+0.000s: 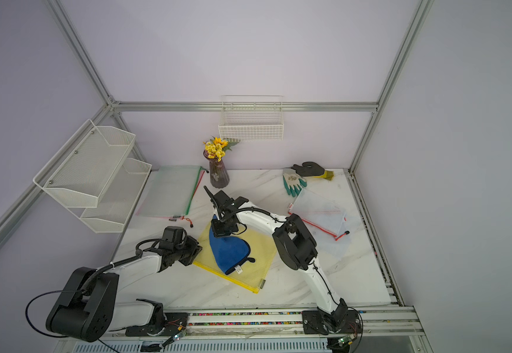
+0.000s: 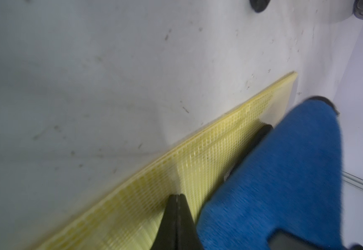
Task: Wipe the document bag
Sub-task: Wipe the dirt from the document bag.
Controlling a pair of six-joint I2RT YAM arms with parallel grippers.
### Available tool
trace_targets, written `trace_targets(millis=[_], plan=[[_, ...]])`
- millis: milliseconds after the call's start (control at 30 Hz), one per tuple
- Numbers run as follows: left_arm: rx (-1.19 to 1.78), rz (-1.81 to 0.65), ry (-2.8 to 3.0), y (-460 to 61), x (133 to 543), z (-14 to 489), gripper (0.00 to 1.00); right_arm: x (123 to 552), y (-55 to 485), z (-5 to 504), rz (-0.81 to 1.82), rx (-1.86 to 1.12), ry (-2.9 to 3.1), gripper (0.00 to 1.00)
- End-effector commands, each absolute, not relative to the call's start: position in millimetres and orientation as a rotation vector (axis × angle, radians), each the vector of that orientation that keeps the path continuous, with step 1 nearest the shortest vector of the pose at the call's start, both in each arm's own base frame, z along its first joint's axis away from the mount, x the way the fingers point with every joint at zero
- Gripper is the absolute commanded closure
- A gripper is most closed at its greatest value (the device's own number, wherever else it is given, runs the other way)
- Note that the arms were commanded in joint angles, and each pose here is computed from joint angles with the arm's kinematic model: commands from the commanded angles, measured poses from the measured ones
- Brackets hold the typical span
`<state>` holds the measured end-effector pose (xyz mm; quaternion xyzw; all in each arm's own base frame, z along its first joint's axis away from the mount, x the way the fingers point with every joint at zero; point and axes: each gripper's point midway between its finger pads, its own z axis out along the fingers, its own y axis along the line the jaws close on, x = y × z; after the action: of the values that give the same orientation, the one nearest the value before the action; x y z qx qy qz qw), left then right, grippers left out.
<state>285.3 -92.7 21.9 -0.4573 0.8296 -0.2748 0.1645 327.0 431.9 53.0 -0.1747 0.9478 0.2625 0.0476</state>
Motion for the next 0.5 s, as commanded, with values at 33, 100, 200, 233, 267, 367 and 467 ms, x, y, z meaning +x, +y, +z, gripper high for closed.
trace_targets(millis=[33, 100, 200, 233, 267, 367, 467], plan=[[-1.359, -0.671, 2.399, -79.7, 266.6, 6.0, 1.00, 328.9, 412.4, 16.7, 0.683, -0.507, 2.969, 1.00], [-1.366, -0.673, 2.395, -79.6, 266.6, 5.0, 1.00, 336.1, 368.5, 8.4, 0.459, -0.427, 2.976, 1.00], [-1.386, -0.668, 2.398, -79.3, 264.4, 0.0, 1.00, 332.1, 292.6, 18.4, 0.129, -0.344, 2.974, 1.00], [-1.394, -0.668, 2.398, -79.2, 263.5, -1.8, 1.00, 326.6, 273.3, 28.2, 0.032, -0.361, 2.959, 1.00], [-1.397, -0.674, 2.394, -79.5, 263.9, -2.6, 1.00, 318.2, 260.5, 36.0, -0.022, -0.389, 2.964, 1.00], [-1.401, -0.681, 2.396, -81.2, 265.7, -4.3, 1.00, 282.5, 266.0, 69.8, 0.136, -0.572, 2.981, 1.00], [-1.386, -0.682, 2.393, -81.9, 270.9, -1.2, 1.00, 237.5, 308.0, 97.8, 0.491, -0.788, 2.996, 1.00]])
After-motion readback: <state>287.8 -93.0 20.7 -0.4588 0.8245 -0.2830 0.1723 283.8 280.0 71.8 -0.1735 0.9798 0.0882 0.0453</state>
